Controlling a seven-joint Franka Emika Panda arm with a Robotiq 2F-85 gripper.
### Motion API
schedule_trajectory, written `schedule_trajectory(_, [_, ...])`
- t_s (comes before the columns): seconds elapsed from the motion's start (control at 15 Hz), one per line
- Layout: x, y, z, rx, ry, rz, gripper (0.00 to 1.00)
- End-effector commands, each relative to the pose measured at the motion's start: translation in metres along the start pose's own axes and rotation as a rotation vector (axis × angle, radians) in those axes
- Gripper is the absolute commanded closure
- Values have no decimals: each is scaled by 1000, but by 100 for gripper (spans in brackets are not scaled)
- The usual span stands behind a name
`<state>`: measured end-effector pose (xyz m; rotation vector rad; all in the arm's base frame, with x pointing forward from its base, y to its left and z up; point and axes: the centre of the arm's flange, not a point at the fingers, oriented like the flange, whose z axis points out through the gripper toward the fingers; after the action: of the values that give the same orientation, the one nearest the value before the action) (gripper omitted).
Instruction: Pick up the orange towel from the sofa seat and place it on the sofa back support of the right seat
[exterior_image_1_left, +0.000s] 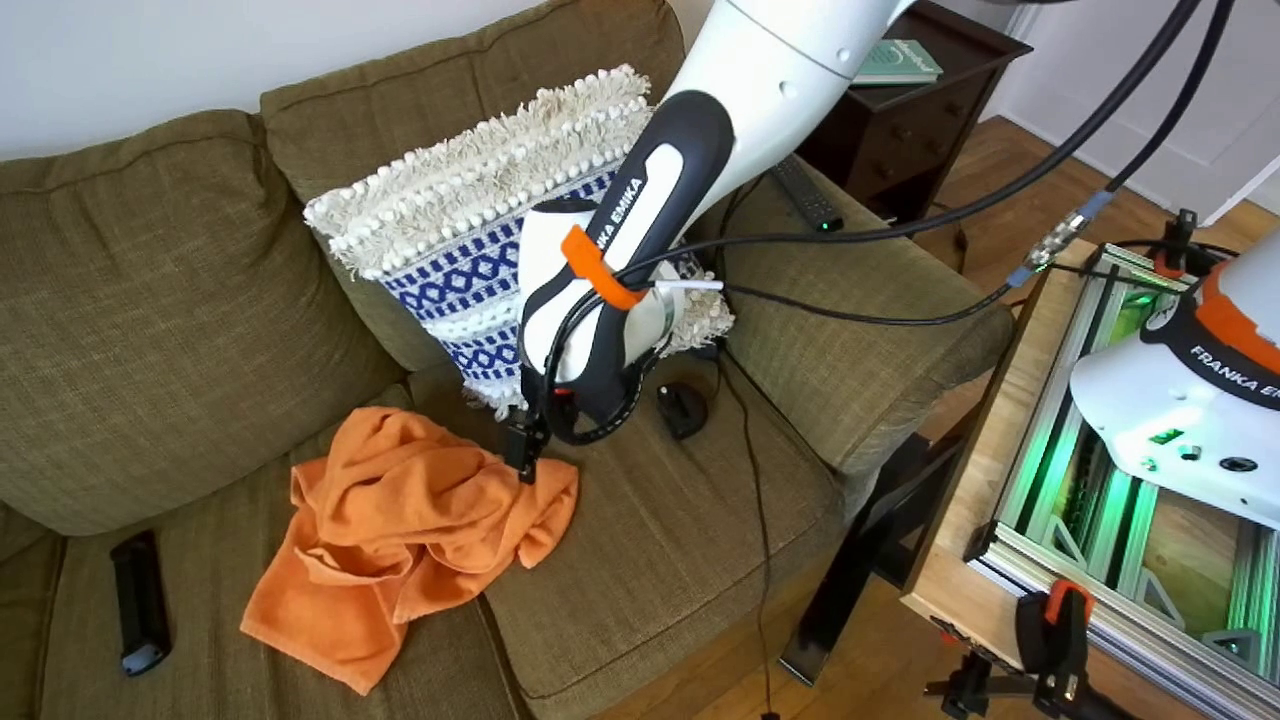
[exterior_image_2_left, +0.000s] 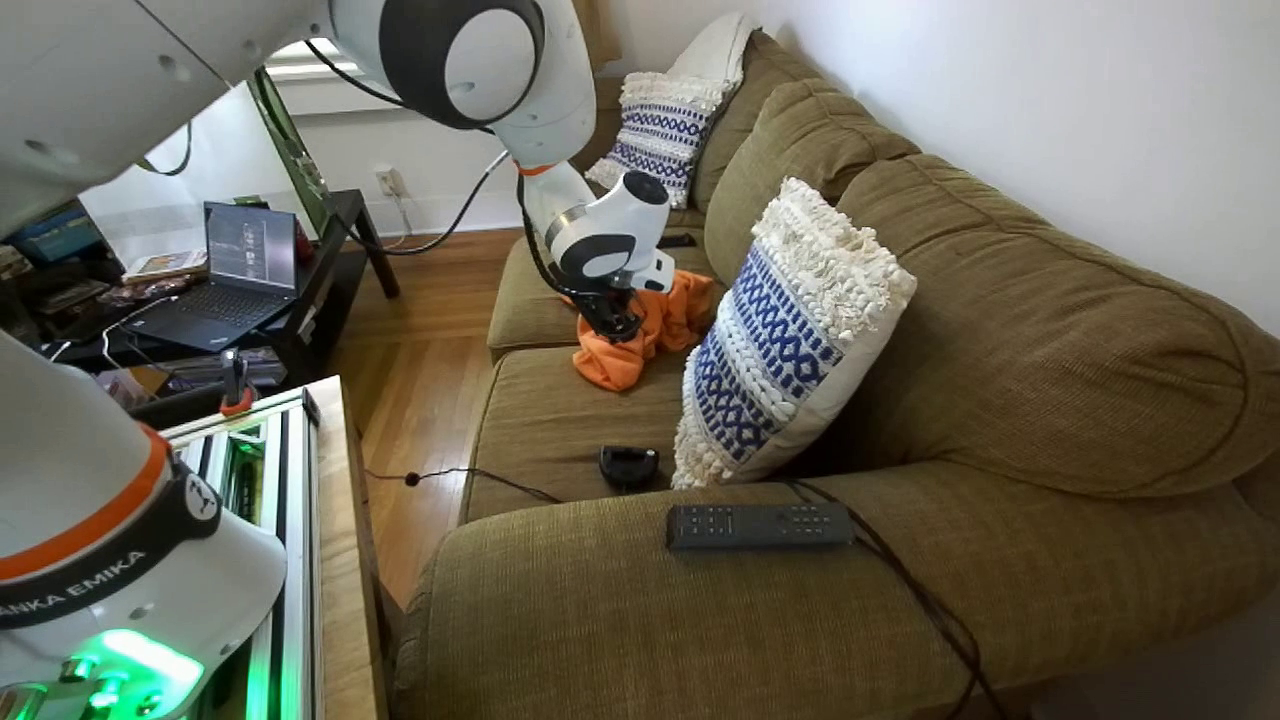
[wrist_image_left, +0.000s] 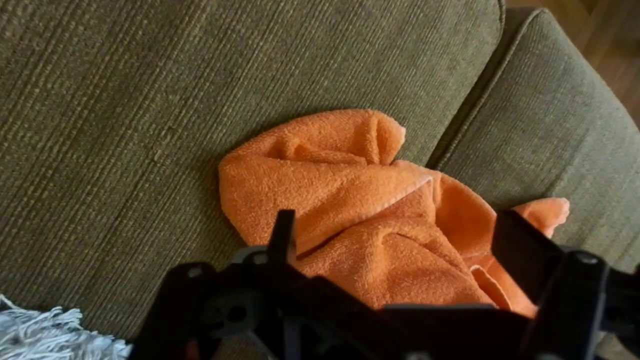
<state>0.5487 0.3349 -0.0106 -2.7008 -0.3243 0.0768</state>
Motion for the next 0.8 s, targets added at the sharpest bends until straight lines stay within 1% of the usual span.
schedule_trajectory(0.0, [15,7,36,-46,75,-32,0])
schedule_trajectory(0.07, [16,10,42,-60,97,-47,0])
schedule_trajectory(0.2, [18,17,54,-89,114,-82,0])
schedule_trajectory(0.4, [17,28,71,-131,106,-123,0])
schedule_trajectory(0.73, [19,36,96,-156,108,-189,0])
